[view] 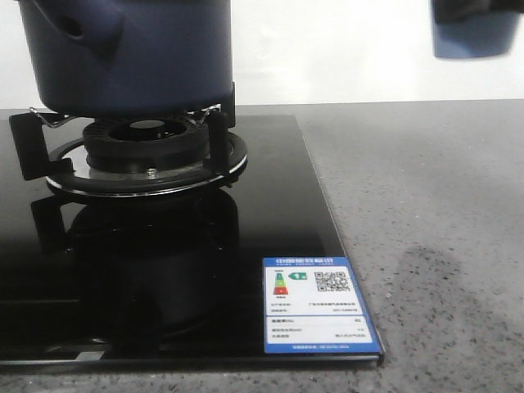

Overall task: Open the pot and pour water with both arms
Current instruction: 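Tilt the cup over the pot with the right gripper to pour water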

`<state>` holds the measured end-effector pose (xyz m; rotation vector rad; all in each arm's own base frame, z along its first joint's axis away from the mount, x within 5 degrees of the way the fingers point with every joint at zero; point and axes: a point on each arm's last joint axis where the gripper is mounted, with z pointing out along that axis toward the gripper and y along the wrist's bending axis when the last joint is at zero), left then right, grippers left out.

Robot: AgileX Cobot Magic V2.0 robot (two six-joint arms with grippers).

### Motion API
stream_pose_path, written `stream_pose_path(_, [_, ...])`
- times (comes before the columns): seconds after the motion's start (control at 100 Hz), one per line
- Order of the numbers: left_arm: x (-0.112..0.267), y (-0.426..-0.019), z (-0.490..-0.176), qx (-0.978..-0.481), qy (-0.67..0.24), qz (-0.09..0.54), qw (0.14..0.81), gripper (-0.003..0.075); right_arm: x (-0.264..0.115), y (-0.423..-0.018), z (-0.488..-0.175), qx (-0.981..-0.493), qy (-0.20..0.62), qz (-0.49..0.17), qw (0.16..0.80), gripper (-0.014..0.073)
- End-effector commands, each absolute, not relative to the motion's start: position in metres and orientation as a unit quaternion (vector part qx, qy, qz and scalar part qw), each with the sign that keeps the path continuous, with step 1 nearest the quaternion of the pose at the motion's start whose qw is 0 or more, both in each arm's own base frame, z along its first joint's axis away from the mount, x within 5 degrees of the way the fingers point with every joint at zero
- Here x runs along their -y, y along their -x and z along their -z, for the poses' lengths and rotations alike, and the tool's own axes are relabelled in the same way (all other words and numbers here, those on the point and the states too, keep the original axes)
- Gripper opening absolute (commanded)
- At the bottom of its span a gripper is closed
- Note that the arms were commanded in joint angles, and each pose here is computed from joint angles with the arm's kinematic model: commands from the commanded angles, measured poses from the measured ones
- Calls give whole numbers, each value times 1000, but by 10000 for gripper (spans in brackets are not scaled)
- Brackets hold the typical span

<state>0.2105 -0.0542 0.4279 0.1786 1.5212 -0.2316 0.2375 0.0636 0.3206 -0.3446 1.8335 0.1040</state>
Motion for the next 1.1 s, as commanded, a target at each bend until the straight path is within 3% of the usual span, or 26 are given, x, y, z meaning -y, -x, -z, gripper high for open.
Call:
stream_pose_path(0.0, [48,-201,-456,-629,-58,99,769,414,-75,-242,-357,-742,187,-34,643,316])
stream_pose_path(0.49, [48,-201,-454,-635,-61,100,764,414,-136,-274,-398,-758,320,19,569,316])
stream_pose_path(0.83, [48,-201,-454,-635,-61,100,764,414,-177,-285,-414,-731,395,83,550,316])
stream_pose_path(1.09, [48,-201,-454,-635,-61,100,764,414,-196,-290,-420,-686,449,181,543,316])
